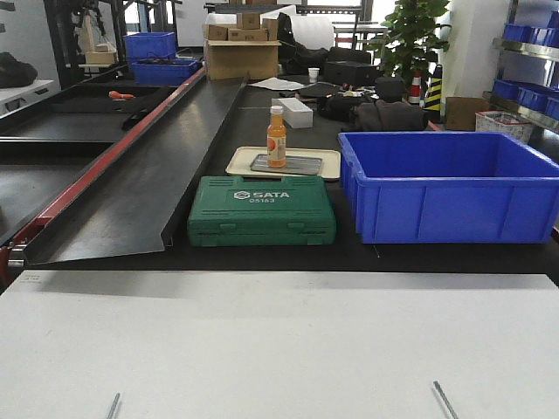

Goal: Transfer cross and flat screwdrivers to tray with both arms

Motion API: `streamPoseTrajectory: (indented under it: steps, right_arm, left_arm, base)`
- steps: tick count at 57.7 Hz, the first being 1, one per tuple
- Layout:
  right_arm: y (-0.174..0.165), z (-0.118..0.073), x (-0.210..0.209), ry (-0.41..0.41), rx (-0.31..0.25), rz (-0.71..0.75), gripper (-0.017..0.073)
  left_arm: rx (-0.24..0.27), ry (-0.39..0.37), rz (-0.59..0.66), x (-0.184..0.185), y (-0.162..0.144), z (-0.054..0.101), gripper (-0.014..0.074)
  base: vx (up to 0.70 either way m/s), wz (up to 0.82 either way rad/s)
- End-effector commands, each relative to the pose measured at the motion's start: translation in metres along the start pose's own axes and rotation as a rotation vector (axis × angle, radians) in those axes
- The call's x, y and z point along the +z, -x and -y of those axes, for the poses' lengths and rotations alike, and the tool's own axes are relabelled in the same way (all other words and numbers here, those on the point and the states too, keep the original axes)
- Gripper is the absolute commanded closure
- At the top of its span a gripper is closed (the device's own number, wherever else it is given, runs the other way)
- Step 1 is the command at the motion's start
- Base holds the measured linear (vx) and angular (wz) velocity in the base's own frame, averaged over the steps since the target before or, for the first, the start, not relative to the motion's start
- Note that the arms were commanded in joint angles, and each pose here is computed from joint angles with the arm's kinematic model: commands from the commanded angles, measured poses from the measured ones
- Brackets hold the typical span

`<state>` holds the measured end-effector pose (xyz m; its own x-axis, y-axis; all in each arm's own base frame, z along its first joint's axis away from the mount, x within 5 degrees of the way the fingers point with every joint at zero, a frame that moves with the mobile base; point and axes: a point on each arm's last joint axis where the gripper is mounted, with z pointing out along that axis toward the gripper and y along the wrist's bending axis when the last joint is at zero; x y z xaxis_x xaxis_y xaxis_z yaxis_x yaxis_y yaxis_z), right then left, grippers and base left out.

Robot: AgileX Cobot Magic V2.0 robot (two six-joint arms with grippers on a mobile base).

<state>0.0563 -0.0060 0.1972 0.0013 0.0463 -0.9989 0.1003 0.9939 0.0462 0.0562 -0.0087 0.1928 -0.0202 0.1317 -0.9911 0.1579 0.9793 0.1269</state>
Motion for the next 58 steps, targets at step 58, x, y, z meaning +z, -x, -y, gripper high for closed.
streamPoseTrajectory:
  steps: [58]
  right_arm:
    - [0.017,-0.003,-0.002,0.029,-0.009,0.218,0.0568]
  left_arm:
    - [0.011,0.032,0.346,-0.006,0.028,-0.003,0.0591]
  base:
    - [0.0,0.0]
